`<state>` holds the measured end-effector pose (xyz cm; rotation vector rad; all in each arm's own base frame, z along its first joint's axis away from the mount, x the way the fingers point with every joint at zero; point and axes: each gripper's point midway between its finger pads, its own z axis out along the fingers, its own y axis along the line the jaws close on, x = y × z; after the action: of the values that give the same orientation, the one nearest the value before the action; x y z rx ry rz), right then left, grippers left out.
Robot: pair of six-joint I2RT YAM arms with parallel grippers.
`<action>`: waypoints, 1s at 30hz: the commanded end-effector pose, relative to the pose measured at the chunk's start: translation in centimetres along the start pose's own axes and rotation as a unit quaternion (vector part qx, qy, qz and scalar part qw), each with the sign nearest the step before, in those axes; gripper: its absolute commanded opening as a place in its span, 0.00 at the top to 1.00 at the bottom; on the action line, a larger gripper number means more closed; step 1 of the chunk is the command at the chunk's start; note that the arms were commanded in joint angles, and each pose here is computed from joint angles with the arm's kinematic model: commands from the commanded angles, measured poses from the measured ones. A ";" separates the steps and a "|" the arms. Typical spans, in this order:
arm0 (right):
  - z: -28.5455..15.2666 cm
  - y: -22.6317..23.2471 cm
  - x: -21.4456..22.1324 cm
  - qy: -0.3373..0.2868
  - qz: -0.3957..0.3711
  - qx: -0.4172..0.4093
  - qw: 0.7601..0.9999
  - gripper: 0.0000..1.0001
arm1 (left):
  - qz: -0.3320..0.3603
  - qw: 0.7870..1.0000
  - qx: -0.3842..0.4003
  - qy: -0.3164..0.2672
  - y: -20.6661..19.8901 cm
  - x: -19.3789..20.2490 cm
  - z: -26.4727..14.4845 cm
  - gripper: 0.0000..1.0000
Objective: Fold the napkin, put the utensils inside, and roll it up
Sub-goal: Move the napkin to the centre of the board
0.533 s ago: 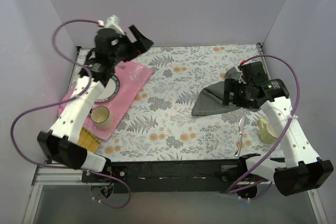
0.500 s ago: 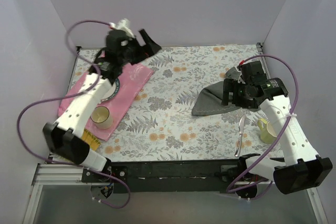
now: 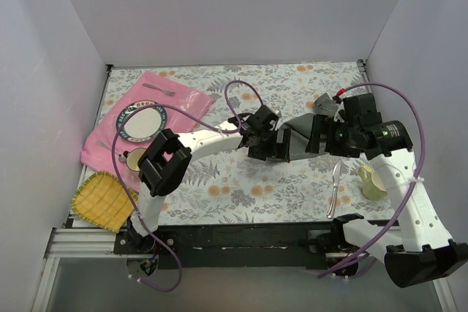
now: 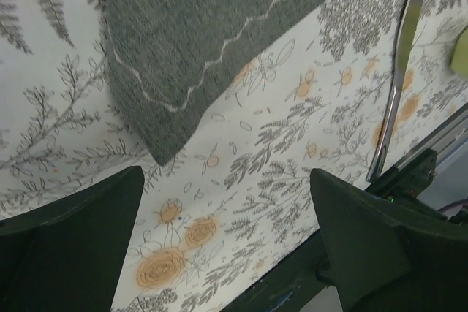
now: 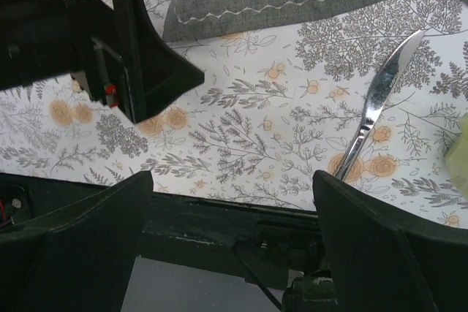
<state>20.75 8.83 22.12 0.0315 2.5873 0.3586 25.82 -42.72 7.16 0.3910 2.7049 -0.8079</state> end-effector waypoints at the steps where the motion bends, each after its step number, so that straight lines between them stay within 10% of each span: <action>1: -1.1 0.1 0.8 -0.007 0.004 -0.010 1.000 0.02 | -0.013 0.998 0.019 -0.059 -0.5 -3.8 -0.5 0.08; 13: -1.6 0.2 0.5 -0.008 -0.003 -0.009 1.000 0.02 | -0.007 0.997 -0.033 -0.065 1.4 -5.1 2.8 0.33; 19: -0.8 -0.2 0.7 -0.001 0.001 0.000 1.000 0.02 | -0.041 0.997 -0.033 -0.056 1.7 -5.6 0.9 0.84; 21: 0.3 -0.1 1.0 0.012 0.002 -0.003 1.000 0.02 | -0.046 0.994 -0.042 -0.094 1.6 -7.2 -2.2 1.00; 30: 4.7 1.6 1.0 0.101 -0.005 -0.037 0.994 0.06 | -0.134 0.950 -0.165 -0.227 10.7 -6.5 -18.2 1.00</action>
<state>20.98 10.05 18.14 0.0195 2.7983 0.3887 31.99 -33.57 12.27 0.0123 2.5643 -0.5438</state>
